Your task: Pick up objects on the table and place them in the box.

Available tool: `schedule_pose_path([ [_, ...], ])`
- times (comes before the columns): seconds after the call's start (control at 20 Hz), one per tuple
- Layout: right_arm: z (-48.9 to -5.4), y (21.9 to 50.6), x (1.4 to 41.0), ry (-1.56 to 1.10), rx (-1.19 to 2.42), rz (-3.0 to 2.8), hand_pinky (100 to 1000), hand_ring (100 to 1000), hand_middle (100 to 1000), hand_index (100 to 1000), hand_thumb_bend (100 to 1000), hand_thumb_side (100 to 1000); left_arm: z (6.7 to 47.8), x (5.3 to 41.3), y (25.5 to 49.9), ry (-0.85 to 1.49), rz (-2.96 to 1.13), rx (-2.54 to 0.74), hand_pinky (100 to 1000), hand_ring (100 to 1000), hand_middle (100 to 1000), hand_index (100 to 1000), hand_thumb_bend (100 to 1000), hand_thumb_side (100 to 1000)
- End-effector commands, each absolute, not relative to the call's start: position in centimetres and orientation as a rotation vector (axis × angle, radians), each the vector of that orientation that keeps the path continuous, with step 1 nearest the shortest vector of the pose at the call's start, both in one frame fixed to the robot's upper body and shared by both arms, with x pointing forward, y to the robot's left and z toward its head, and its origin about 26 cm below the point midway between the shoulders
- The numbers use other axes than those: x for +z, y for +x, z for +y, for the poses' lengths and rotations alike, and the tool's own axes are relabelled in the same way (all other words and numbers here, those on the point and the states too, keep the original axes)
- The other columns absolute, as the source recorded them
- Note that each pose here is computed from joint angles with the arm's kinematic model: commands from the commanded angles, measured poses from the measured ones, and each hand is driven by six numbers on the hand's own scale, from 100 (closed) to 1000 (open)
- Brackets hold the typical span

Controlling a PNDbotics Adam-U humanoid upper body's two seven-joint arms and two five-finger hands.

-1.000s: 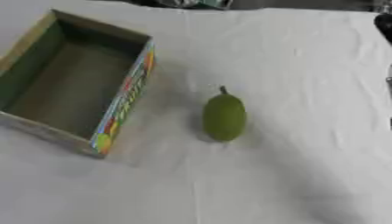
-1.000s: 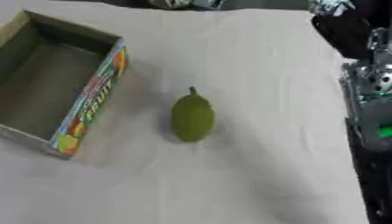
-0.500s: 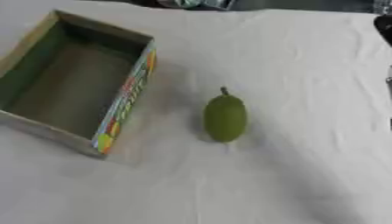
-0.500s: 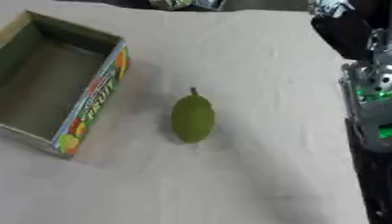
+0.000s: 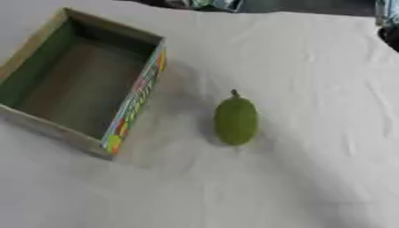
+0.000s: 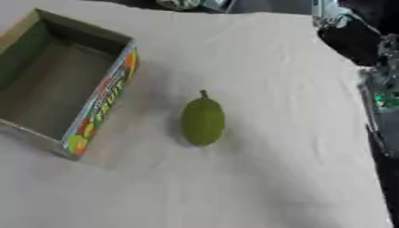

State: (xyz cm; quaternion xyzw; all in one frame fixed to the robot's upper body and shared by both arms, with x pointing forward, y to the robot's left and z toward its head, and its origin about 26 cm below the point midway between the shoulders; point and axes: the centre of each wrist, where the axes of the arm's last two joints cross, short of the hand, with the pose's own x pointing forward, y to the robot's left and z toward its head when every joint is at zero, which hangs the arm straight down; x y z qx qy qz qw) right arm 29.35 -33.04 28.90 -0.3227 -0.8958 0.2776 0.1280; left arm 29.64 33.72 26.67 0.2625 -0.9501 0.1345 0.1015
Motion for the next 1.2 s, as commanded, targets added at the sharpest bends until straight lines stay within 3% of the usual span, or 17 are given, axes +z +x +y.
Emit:
schedule_pose_path([
  [0.05,-33.7,28.4,30.5,-1.075,1.066,-2.497,862,853,750,884,100,360,34.3,27.7,28.9,0.828,-2.842,0.359,517,573,547,694,100,576],
  [0.15,-33.9,28.2,30.7,-1.129,1.194,-2.408,872,882,798,899,100,269,34.5,27.6,28.8,0.845,-2.839,0.337,516,573,547,694,100,574],
  [0.3,-33.8,28.1,30.8,-1.169,1.384,-2.279,884,910,840,915,100,209,34.9,27.4,28.6,0.867,-2.840,0.306,516,576,549,696,100,572],
  [0.65,-33.3,28.1,30.3,-1.088,1.674,-2.067,911,938,861,938,100,198,35.5,26.8,28.3,0.900,-2.831,0.255,514,576,550,696,100,569],
  [1.2,-31.0,28.6,29.9,-0.733,1.824,-1.916,1000,986,840,971,100,202,35.5,26.4,28.3,0.883,-2.818,0.227,509,574,550,694,100,568],
])
